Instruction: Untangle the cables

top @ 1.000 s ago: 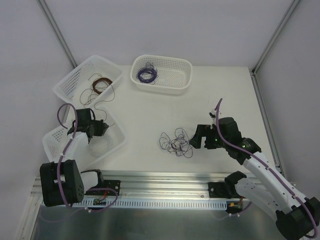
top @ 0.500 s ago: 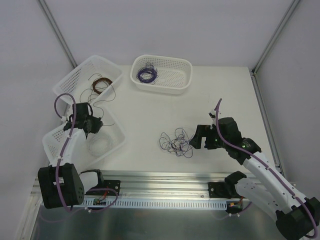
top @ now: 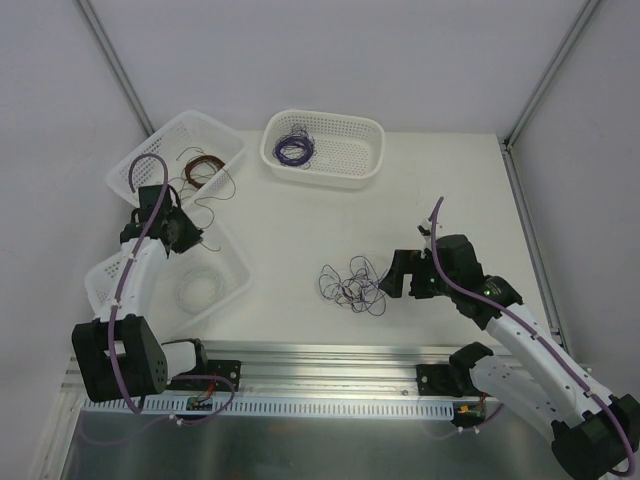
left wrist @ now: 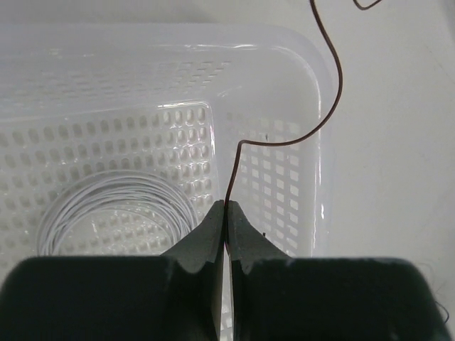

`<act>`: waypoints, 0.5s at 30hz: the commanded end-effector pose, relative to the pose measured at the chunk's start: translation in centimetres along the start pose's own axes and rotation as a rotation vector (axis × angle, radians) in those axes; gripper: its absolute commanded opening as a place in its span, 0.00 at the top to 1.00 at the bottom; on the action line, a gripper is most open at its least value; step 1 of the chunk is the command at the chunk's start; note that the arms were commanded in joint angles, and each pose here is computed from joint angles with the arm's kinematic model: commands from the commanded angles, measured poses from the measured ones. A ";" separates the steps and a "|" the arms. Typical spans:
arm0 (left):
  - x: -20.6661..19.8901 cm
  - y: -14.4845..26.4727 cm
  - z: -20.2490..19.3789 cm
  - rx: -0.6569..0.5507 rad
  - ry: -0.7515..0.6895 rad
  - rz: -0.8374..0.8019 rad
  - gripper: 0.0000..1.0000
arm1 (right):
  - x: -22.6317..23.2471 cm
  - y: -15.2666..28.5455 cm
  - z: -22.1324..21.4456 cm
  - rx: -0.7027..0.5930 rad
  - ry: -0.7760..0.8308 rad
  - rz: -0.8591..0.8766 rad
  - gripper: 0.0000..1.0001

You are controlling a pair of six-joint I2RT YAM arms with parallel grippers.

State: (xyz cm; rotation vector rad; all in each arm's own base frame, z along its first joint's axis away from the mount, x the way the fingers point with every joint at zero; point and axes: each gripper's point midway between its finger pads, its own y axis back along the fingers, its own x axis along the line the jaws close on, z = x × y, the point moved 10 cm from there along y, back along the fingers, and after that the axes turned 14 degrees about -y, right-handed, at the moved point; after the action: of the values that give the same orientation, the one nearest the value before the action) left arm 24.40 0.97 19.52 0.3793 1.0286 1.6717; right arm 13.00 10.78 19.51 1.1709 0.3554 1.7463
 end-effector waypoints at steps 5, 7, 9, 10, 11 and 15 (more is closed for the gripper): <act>-1.3 5.7 4.5 -0.139 -0.223 -0.044 1.00 | 0.1 0.3 0.1 -0.012 0.028 -0.004 0.00; -2.0 7.9 6.8 -0.228 -0.236 -0.039 1.00 | 0.1 0.3 0.2 -0.012 0.028 -0.006 0.00; -2.5 9.3 8.3 -0.280 -0.240 -0.038 1.00 | 0.1 0.3 0.2 -0.009 0.029 -0.007 0.00; -3.0 10.5 10.0 -0.335 -0.235 -0.043 1.00 | 0.2 0.3 0.3 -0.008 0.029 -0.006 0.00; -3.2 11.1 10.8 -0.360 -0.226 -0.035 1.00 | 0.1 0.3 0.3 -0.008 0.028 -0.009 0.00; -3.6 12.4 15.3 -0.461 -0.180 0.038 1.00 | 0.1 0.2 0.2 -0.007 0.028 -0.016 0.00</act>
State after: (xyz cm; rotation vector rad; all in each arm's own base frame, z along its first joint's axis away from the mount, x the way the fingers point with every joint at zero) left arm 27.32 2.52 37.07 0.2318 0.5321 1.7114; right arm 12.89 10.61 19.31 1.1668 0.3758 1.7324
